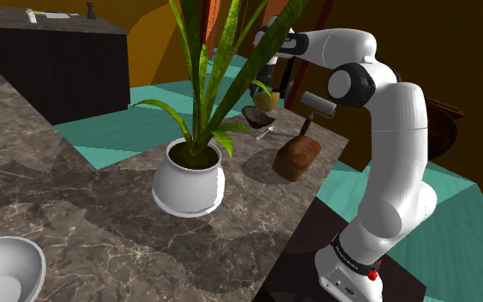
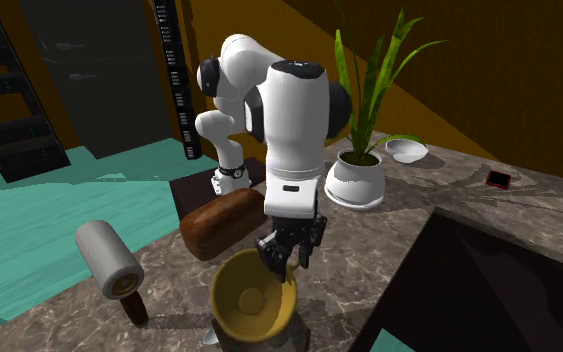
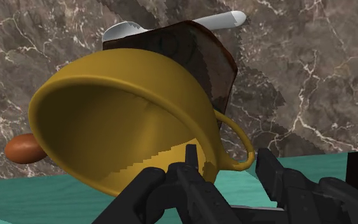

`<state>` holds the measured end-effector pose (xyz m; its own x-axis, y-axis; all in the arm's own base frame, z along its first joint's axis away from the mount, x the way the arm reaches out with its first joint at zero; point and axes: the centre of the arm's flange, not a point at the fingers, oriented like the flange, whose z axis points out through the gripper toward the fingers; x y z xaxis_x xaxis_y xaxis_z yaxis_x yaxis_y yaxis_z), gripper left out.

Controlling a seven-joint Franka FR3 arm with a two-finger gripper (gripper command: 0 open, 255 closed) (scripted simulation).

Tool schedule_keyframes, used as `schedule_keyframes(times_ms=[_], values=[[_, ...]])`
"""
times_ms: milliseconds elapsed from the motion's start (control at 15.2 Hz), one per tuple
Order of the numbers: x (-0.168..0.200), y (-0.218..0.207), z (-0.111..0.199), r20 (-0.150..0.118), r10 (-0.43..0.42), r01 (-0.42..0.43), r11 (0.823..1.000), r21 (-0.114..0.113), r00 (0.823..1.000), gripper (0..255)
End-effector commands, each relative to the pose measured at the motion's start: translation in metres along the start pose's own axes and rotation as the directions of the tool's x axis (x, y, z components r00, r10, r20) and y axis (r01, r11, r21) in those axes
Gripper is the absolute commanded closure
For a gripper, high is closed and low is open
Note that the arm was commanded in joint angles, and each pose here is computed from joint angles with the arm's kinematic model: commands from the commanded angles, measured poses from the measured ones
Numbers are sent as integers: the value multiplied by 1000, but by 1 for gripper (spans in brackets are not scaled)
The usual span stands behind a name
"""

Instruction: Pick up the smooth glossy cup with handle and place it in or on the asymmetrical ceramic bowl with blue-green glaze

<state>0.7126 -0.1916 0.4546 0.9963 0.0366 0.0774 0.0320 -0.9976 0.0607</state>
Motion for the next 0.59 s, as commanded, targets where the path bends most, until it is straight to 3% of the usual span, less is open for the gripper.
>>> schedule_keyframes(times_ms=[0,264,528], values=[[-1,-1,9,-2,0,0,1000,-1,1000,255],[-2,-2,30,-2,0,0,1000,-1,1000,255],[-2,-2,30,-2,0,0,1000,-1,1000,255]])
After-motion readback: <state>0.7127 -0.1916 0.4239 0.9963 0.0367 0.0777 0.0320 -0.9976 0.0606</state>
